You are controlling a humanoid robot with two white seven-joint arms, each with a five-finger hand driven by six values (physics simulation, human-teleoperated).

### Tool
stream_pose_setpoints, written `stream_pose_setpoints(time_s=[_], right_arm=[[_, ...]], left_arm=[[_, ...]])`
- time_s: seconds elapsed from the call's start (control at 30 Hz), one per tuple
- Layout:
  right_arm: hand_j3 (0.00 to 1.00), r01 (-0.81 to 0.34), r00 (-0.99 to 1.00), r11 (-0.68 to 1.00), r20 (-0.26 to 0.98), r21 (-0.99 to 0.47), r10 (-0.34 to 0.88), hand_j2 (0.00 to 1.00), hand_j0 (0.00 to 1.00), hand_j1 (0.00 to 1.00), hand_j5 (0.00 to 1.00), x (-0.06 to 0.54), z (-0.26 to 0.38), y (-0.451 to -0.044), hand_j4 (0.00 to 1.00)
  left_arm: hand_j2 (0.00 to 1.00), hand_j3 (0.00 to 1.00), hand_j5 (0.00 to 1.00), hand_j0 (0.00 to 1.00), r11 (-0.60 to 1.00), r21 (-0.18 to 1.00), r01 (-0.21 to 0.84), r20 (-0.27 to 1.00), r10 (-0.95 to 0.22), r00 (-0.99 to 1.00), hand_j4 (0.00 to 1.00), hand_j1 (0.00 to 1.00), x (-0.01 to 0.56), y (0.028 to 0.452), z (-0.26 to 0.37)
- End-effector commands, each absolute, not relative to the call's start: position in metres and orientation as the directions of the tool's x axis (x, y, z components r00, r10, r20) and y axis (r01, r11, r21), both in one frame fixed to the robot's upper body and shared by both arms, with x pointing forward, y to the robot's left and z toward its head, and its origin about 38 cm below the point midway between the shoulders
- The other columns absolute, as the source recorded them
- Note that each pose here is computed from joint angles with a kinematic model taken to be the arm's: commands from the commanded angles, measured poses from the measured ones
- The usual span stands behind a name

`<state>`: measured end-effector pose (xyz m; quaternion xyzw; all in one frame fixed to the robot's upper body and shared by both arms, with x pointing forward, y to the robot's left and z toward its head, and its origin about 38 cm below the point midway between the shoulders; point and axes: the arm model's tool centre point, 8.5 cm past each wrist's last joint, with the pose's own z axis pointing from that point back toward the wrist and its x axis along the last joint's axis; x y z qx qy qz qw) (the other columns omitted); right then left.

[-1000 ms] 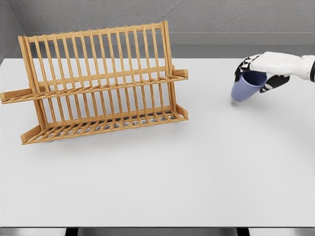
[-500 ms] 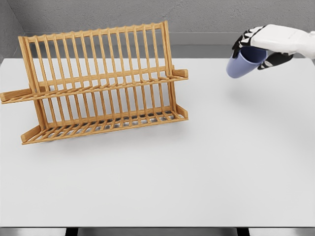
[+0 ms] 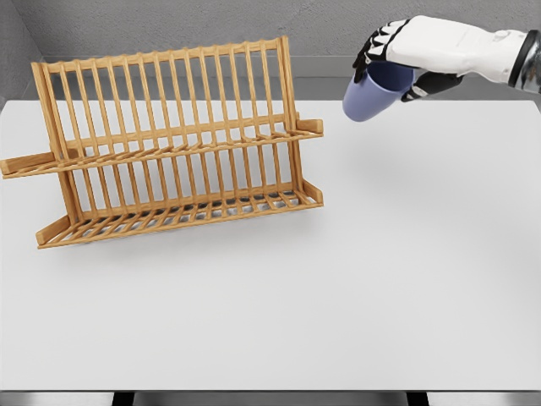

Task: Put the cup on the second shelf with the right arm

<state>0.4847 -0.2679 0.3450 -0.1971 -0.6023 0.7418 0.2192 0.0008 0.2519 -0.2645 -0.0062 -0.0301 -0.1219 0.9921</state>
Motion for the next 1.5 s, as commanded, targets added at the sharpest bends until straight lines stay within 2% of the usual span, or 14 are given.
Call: stream_pose_setpoints(time_s=[0.0, 0.47, 0.6, 0.8, 1.23, 1.27, 1.3, 1.47], right_arm=[[0.60, -0.079, -0.839, -0.162, -0.022, -0.984, 0.544, 0.60, 0.60, 0.60, 0.60, 0.484, 0.347, -0.258, 0.60], [0.59, -0.028, -0.879, -0.127, -0.036, -0.991, 0.476, 0.59, 0.59, 0.59, 0.59, 0.482, 0.362, -0.221, 0.59], [0.59, 0.020, -0.902, -0.136, -0.076, -0.990, 0.426, 0.59, 0.59, 0.59, 0.59, 0.469, 0.370, -0.205, 0.59], [0.60, 0.011, -0.926, -0.129, -0.059, -0.992, 0.373, 0.60, 0.60, 0.60, 0.60, 0.467, 0.361, -0.178, 0.60], [0.60, -0.028, -0.936, -0.178, -0.036, -0.984, 0.350, 0.60, 0.60, 0.60, 0.60, 0.466, 0.340, -0.168, 0.60], [0.64, -0.030, -0.936, -0.180, -0.036, -0.983, 0.349, 0.64, 0.64, 0.64, 0.64, 0.466, 0.339, -0.167, 0.64], [0.99, -0.027, -0.936, -0.181, -0.038, -0.983, 0.349, 0.99, 0.99, 0.99, 0.99, 0.466, 0.340, -0.168, 0.99], [1.00, 0.001, -0.924, -0.147, -0.057, -0.989, 0.377, 1.00, 1.00, 1.00, 1.00, 0.467, 0.358, -0.181, 1.00]], left_arm=[[1.00, 1.00, 1.00, 1.00, 0.970, -0.005, 0.242, 0.061, -0.241, 0.968, 1.00, 1.00, 0.001, 0.252, -0.264], [1.00, 1.00, 1.00, 1.00, 0.970, -0.005, 0.242, 0.061, -0.241, 0.968, 1.00, 1.00, 0.001, 0.252, -0.264], [1.00, 1.00, 1.00, 1.00, 0.970, -0.005, 0.242, 0.061, -0.241, 0.968, 1.00, 1.00, 0.001, 0.252, -0.264], [1.00, 1.00, 1.00, 1.00, 0.970, -0.005, 0.242, 0.061, -0.241, 0.968, 1.00, 1.00, 0.001, 0.252, -0.264], [1.00, 1.00, 1.00, 1.00, 0.970, -0.005, 0.242, 0.061, -0.241, 0.968, 1.00, 1.00, 0.001, 0.252, -0.264], [1.00, 1.00, 1.00, 1.00, 0.970, -0.005, 0.242, 0.061, -0.241, 0.968, 1.00, 1.00, 0.001, 0.252, -0.264], [1.00, 1.00, 1.00, 1.00, 0.970, -0.005, 0.242, 0.061, -0.241, 0.968, 1.00, 1.00, 0.001, 0.252, -0.264], [1.00, 1.00, 1.00, 1.00, 0.970, -0.005, 0.242, 0.061, -0.241, 0.968, 1.00, 1.00, 0.001, 0.252, -0.264]])
